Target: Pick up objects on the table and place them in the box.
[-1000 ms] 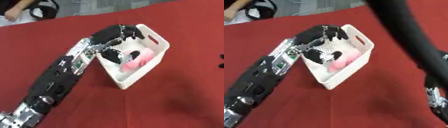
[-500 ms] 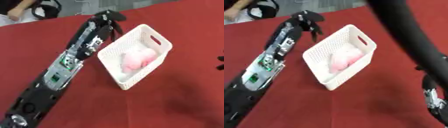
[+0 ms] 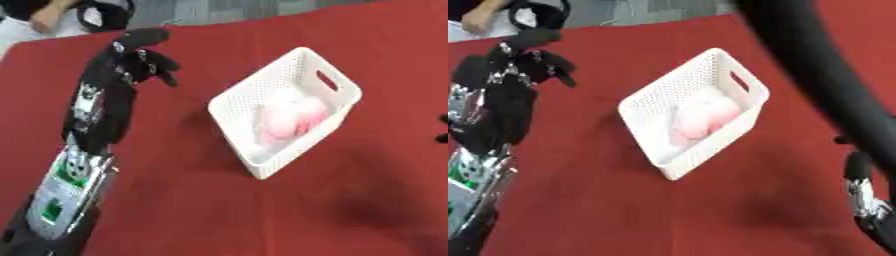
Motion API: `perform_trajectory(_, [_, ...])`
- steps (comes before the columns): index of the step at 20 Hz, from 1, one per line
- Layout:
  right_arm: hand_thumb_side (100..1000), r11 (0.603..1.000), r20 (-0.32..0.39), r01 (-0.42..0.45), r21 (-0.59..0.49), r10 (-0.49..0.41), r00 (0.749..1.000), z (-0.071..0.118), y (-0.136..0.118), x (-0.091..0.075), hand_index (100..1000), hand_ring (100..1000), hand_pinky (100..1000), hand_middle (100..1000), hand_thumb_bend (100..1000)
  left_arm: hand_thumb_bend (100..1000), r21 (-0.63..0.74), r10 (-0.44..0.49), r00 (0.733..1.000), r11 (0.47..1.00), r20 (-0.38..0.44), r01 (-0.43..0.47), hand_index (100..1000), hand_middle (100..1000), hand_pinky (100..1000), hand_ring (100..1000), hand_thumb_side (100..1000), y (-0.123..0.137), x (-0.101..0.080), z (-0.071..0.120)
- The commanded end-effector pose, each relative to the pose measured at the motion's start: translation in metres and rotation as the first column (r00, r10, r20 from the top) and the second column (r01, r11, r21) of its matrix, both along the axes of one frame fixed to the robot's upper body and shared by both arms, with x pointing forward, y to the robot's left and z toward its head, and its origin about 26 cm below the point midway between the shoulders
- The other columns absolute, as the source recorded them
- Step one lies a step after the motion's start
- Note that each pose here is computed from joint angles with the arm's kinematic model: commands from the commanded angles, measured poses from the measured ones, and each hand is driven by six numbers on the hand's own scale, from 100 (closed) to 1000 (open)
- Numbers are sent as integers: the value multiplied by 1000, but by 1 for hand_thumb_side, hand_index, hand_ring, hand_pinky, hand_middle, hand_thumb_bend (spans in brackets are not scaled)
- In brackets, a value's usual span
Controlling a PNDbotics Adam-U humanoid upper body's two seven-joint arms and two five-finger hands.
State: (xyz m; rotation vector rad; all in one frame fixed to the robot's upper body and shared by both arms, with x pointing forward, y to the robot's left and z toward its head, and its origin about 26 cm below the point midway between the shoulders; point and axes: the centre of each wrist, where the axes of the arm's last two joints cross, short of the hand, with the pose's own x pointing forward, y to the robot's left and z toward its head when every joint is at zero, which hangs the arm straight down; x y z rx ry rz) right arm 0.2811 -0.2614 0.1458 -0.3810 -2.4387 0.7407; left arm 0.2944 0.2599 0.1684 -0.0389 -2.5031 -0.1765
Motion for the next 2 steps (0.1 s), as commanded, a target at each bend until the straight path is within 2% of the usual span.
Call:
perform_trajectory(1, [689, 1000, 30, 11, 22, -12, 999, 3, -2, -2, 814, 813, 670, 840, 107, 161, -28, 21, 1000, 999, 9, -21, 801, 758, 546, 637, 1000, 4, -6, 0])
perform_trajectory(2, [695, 999, 38, 11, 32, -12, 999, 3, -2, -2, 815, 815, 672, 841, 111, 161, -23, 30, 1000, 999, 10, -30, 800, 758, 543, 637, 1000, 6, -7, -2])
